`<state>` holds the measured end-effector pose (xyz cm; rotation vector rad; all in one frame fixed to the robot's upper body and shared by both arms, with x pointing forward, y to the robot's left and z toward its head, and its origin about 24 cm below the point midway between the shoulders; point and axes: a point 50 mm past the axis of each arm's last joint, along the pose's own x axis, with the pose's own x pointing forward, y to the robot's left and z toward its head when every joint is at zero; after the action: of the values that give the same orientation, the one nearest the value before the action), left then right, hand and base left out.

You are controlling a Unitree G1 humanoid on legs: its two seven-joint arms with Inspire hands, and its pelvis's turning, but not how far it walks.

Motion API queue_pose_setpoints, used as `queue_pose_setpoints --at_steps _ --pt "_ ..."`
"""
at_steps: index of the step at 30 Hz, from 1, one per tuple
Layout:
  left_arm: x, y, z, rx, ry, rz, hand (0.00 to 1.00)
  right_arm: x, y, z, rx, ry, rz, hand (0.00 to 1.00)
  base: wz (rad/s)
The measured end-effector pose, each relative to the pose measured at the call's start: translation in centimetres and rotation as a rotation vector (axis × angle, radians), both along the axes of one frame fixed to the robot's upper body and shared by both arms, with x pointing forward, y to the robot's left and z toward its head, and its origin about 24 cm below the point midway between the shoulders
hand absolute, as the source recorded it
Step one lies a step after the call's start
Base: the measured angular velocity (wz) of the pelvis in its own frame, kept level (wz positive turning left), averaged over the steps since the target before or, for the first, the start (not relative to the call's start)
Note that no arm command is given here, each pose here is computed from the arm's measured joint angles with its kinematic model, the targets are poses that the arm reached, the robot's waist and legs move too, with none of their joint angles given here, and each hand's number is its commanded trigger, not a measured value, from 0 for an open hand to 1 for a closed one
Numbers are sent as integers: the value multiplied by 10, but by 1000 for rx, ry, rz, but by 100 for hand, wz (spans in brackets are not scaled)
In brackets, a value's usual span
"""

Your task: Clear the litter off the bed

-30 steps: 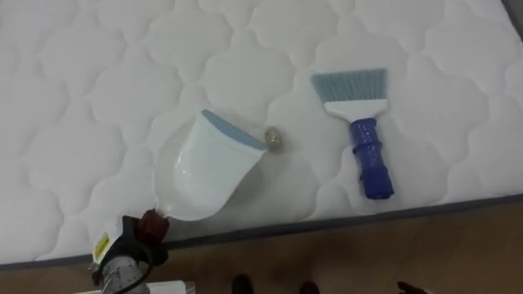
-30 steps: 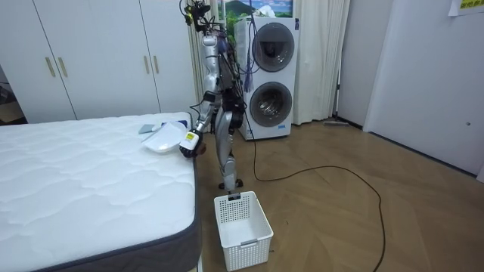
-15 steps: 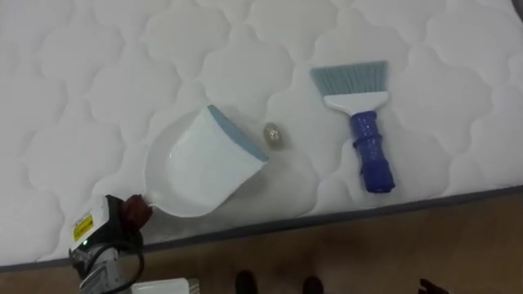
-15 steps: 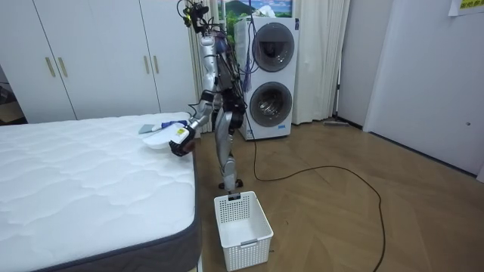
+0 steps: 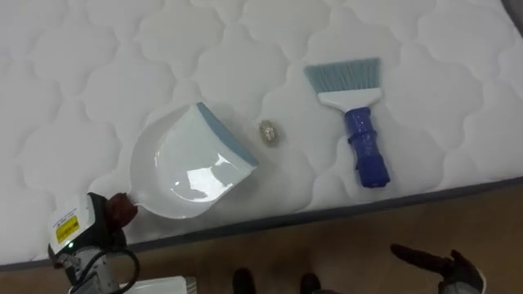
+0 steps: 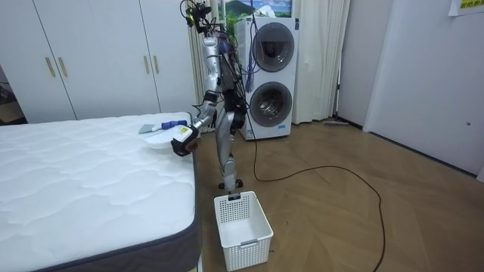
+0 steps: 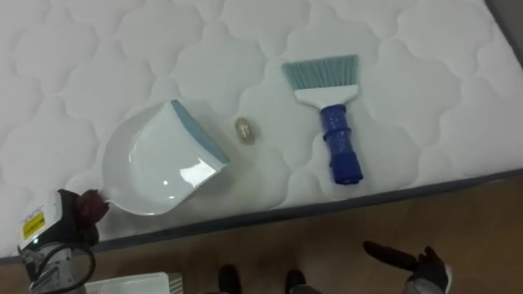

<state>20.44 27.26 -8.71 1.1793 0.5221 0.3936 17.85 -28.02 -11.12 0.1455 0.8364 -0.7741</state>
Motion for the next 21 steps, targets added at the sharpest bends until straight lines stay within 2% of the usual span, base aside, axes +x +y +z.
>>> queue_pose_setpoints --at_steps 8,21 --pt "1 -1 2 29 -24 -5 100 32 -2 31 -224 -99 30 0 0" --pt "4 3 3 114 35 -8 100 83 17 90 -568 -299 148 0 -1"
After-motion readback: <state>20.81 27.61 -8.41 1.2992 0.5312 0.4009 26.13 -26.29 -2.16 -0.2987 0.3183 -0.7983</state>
